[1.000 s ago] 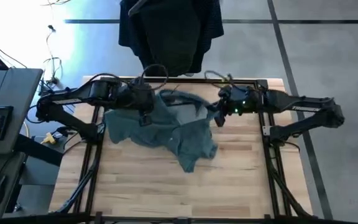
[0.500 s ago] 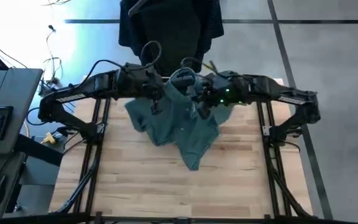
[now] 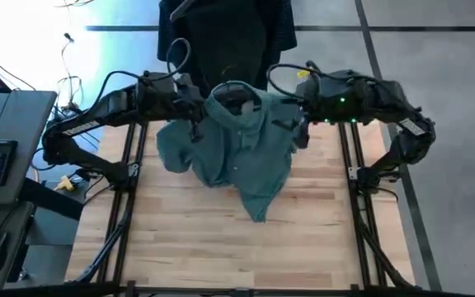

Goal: Hang clothes
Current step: Hang the hangered light blue polo shirt on the hanger rack

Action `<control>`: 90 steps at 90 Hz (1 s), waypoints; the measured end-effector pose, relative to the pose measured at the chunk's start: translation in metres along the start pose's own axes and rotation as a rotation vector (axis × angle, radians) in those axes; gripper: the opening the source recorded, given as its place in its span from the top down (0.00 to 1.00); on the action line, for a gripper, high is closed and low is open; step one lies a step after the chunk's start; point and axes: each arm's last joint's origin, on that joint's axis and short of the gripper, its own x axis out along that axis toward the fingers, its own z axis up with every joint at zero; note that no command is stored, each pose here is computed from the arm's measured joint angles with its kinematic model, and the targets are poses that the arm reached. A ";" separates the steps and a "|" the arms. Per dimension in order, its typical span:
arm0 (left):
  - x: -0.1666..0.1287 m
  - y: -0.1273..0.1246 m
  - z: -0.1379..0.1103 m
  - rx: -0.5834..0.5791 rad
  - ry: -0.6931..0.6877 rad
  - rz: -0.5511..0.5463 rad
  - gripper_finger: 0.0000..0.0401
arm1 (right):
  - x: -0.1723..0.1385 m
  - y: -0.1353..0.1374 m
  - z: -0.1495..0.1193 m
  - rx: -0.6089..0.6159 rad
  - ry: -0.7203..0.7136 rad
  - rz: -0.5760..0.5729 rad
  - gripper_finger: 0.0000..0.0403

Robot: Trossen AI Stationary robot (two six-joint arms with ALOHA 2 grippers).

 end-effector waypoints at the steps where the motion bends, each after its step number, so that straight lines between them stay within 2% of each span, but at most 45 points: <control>1: 0.000 0.000 0.000 0.000 -0.001 -0.005 0.95 | 0.000 -0.001 -0.001 -0.009 0.010 -0.018 0.30; 11: 0.000 0.000 0.000 -0.001 -0.004 -0.043 0.95 | 0.008 -0.007 -0.006 -0.095 0.085 -0.139 0.29; 19: 0.000 -0.001 0.000 -0.001 -0.010 -0.069 0.95 | 0.016 -0.008 -0.006 -0.161 0.115 -0.163 0.31; 36: 0.000 -0.001 0.000 -0.021 -0.011 -0.072 0.95 | 0.053 0.000 -0.006 -0.371 0.222 -0.218 0.37; 45: 0.000 -0.001 0.000 -0.046 -0.009 -0.068 0.95 | 0.072 0.003 -0.007 -0.434 0.274 -0.311 0.43; 52: 0.000 0.001 0.000 -0.065 -0.007 -0.060 0.95 | 0.084 0.005 -0.007 -0.471 0.308 -0.370 0.53; 68: 0.000 0.011 0.000 -0.093 -0.020 -0.002 0.93 | 0.096 -0.009 -0.008 -0.483 0.346 -0.416 0.88; 78: 0.000 0.020 0.002 -0.022 -0.037 0.085 0.86 | 0.100 -0.027 -0.006 -0.454 0.342 -0.433 0.87; 90: -0.002 0.034 0.004 0.140 -0.028 0.254 0.77 | 0.100 -0.069 -0.007 -0.373 0.329 -0.401 0.87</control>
